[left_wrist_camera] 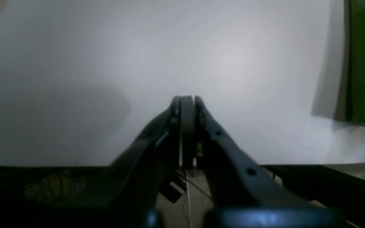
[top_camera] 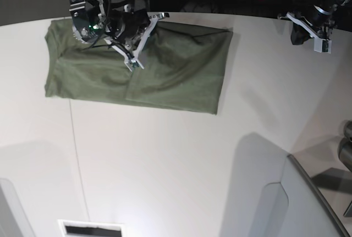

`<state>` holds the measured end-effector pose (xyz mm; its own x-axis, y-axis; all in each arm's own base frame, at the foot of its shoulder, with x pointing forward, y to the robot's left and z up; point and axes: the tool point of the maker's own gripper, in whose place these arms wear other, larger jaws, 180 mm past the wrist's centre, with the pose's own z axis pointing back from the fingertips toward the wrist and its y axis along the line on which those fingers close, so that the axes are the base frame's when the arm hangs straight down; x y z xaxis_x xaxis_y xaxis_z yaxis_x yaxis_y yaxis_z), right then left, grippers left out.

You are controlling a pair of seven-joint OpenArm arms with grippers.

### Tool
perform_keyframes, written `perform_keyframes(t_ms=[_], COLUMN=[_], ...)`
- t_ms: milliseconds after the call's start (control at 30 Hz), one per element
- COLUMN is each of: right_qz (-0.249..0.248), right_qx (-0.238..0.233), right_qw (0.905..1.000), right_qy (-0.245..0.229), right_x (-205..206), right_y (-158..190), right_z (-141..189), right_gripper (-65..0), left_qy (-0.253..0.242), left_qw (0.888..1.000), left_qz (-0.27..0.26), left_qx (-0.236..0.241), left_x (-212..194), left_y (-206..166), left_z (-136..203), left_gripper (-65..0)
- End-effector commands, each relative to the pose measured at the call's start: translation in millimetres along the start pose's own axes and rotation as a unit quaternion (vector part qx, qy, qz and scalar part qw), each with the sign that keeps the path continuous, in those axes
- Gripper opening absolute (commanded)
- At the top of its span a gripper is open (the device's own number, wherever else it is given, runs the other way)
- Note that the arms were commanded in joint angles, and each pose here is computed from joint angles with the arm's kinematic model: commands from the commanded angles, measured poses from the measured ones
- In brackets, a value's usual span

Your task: Layout the t-shirt on the table in an organized manner, then fold the t-shirt properly

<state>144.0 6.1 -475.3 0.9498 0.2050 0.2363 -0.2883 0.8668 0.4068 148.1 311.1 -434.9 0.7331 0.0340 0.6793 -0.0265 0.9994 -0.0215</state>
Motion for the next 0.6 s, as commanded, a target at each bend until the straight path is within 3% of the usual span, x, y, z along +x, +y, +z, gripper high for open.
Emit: perform_keyframes(t_ms=[0, 167, 400, 567], right_qz=[0.003, 0.014, -0.026, -0.032], right_qx=[0.006, -0.006, -0.035, -0.038], right_qw=[1.0000, 0.9998, 0.9990, 0.9988], right_qy=[-0.005, -0.010, -0.009, -0.004], right_x=[4.8, 6.8, 3.6, -0.7], right_y=[3.4, -2.6, -31.9, -34.6], right_z=[3.6, 18.6, 31.5, 31.1], right_gripper=[-65.0, -65.0, -65.0, -65.0], left_qy=[-0.017, -0.016, -0.016, -0.016], left_qw=[1.000, 1.000, 1.000, 1.000], left_qz=[-0.005, -0.005, -0.005, -0.006], left_qx=[0.006, 0.006, 0.005, 0.003], left_x=[10.4, 9.7, 9.6, 9.9], left_y=[6.3, 6.3, 5.8, 4.7], left_z=[3.5, 3.8, 3.6, 2.9], left_gripper=[-65.0, -65.0, -65.0, -65.0])
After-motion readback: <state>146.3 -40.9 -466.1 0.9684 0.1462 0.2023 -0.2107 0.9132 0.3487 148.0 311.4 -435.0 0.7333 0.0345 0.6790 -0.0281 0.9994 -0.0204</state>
